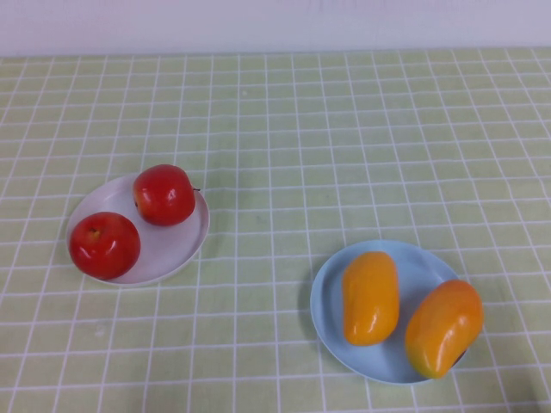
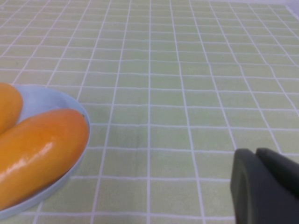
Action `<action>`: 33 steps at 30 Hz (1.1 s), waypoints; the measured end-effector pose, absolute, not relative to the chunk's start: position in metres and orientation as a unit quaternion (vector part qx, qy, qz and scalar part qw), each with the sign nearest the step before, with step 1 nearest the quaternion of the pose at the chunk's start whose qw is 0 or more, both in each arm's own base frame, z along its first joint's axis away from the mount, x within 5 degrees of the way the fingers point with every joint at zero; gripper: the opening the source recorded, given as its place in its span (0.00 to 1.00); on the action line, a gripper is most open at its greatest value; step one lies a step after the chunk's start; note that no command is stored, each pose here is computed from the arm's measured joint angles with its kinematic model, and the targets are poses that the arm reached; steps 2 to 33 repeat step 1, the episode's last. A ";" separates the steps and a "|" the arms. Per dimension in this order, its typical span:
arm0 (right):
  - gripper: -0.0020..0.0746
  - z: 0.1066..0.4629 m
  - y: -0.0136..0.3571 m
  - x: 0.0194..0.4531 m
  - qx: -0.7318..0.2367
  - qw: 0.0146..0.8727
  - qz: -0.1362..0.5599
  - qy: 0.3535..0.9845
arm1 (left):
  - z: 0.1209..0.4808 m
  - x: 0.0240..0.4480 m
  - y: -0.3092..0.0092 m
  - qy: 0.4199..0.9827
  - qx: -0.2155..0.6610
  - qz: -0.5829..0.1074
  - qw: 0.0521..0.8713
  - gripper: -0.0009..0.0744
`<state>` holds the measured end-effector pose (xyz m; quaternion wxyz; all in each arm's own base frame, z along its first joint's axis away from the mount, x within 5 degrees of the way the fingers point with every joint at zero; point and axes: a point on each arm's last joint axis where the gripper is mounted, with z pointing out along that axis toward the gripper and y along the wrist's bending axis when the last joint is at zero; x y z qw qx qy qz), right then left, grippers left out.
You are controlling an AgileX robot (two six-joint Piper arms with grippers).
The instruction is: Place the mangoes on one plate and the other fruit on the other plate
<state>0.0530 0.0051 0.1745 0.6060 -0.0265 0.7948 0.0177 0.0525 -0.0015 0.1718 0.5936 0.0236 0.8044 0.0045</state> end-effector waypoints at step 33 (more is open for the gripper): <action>0.01 0.174 0.005 0.053 -0.027 0.606 0.018 0.795 | 0.172 0.052 -0.001 0.804 0.024 0.004 0.594 0.01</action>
